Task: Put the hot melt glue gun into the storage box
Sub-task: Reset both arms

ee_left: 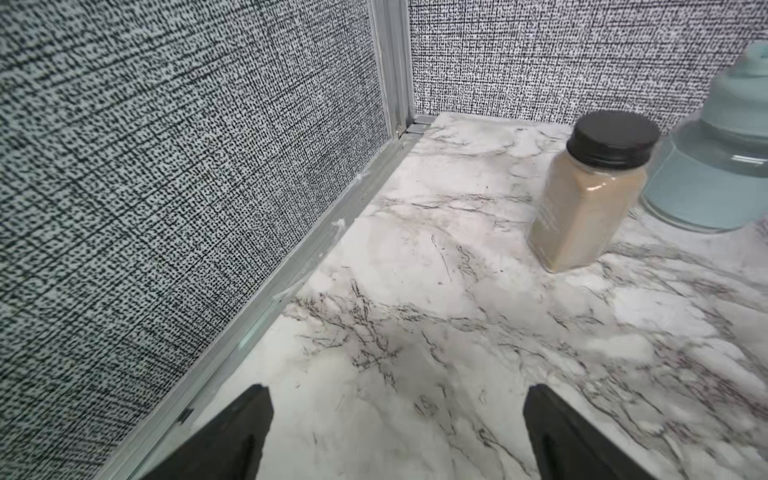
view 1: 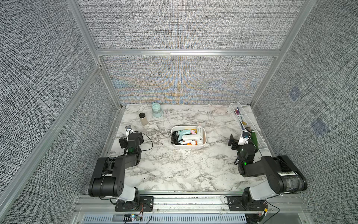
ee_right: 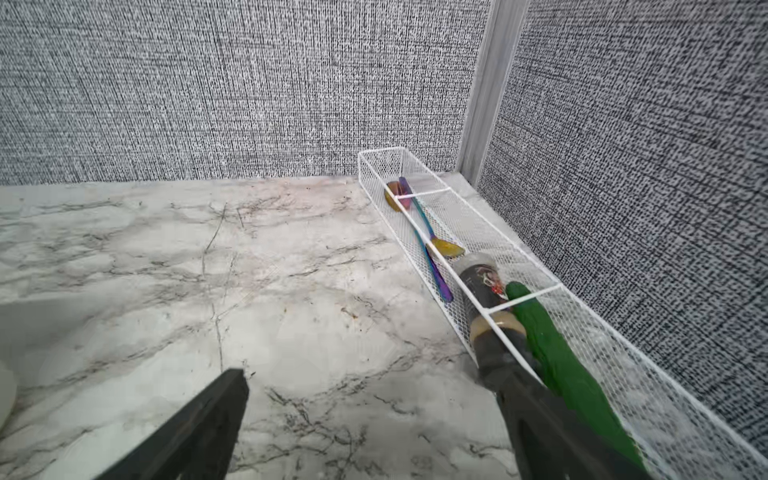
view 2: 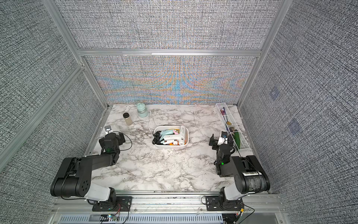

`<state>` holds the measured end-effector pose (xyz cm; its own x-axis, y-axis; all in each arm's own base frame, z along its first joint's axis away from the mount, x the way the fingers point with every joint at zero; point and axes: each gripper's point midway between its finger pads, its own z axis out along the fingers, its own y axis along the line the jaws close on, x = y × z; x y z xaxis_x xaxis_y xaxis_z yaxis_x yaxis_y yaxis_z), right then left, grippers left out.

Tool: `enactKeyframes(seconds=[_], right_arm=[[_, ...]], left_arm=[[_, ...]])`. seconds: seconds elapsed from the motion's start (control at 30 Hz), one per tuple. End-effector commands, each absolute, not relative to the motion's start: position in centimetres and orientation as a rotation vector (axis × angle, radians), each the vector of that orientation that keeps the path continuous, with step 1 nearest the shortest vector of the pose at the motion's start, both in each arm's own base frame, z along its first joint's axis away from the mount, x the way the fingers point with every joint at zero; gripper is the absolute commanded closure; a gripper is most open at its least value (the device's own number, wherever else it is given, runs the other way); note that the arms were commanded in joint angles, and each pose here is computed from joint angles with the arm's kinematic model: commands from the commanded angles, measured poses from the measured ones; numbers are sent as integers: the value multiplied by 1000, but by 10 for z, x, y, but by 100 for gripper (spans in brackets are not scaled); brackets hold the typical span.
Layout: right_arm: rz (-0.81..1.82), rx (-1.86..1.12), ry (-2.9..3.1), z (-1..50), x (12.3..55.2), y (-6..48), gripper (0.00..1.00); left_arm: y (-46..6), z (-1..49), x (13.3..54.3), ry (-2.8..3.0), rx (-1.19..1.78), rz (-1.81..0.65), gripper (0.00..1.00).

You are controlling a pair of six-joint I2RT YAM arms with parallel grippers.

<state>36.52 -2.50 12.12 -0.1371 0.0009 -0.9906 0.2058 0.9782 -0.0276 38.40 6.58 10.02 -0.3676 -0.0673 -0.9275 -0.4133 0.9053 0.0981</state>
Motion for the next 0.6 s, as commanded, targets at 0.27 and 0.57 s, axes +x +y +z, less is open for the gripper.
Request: enactKeyframes(seconds=[0.27, 0.57], right_arm=[[-166, 177, 1687, 126, 367, -26, 1], [-166, 178, 1685, 126, 367, -26, 1]], left_arm=[[61, 102, 390, 1890, -307, 322, 1], [61, 101, 390, 1895, -306, 320, 1]])
